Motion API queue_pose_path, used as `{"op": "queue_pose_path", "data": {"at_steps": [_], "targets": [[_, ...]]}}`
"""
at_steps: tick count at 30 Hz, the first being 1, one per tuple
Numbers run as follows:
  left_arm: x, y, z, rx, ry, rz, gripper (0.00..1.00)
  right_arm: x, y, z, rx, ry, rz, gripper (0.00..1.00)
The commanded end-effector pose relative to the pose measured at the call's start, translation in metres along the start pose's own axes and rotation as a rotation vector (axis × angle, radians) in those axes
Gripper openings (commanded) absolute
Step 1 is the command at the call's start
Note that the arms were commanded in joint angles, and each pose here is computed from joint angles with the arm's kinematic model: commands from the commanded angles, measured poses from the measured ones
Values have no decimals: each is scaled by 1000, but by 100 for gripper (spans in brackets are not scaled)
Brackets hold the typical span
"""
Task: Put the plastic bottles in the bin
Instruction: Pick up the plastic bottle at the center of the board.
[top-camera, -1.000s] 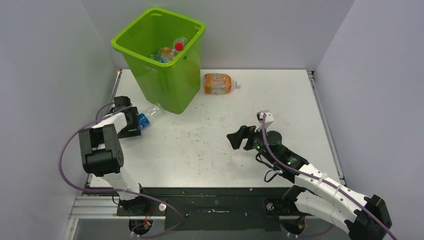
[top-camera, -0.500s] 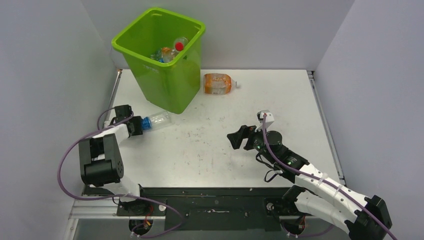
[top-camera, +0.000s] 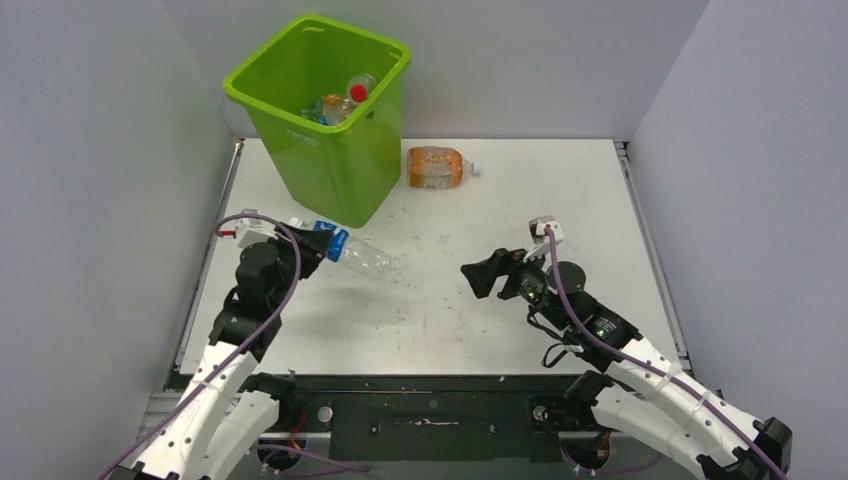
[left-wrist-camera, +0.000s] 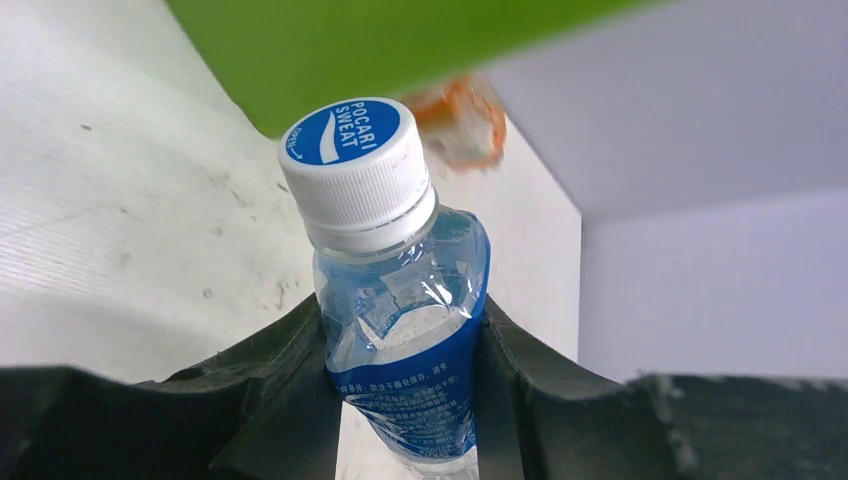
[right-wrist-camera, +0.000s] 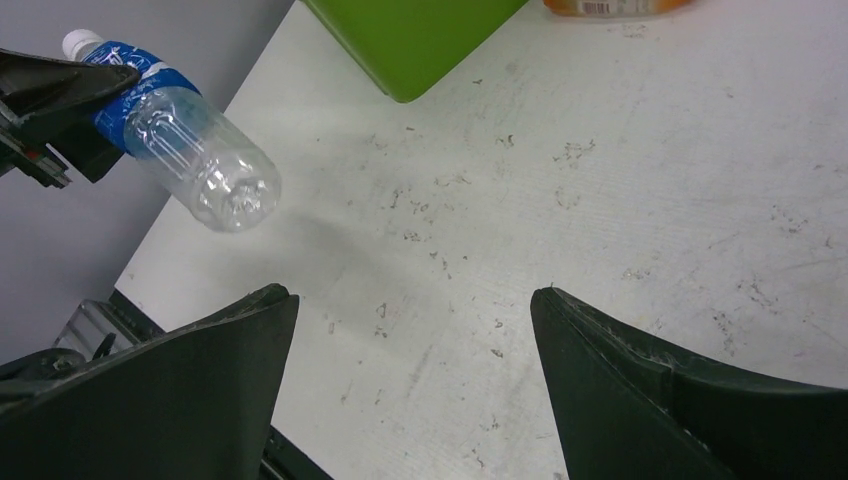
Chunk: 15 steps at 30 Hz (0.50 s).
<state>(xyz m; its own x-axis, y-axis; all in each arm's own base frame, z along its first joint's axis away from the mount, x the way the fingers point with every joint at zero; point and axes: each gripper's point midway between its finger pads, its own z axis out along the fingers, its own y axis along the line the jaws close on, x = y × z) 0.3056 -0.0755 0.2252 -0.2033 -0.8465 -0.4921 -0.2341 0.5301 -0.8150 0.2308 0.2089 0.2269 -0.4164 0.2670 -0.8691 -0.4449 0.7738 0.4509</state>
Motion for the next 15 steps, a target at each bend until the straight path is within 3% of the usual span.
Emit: {"op": "queue_pose_path", "data": {"at_steps": [1, 8, 15], "targets": [[44, -35, -28, 254, 117, 310, 7, -7, 19, -9, -79, 10, 37, 90], [105, -77, -77, 608, 312, 578, 7, -2, 26, -21, -127, 42, 21, 90], [118, -127, -127, 988, 328, 688, 4, 13, 41, -32, -255, 61, 35, 90]]}}
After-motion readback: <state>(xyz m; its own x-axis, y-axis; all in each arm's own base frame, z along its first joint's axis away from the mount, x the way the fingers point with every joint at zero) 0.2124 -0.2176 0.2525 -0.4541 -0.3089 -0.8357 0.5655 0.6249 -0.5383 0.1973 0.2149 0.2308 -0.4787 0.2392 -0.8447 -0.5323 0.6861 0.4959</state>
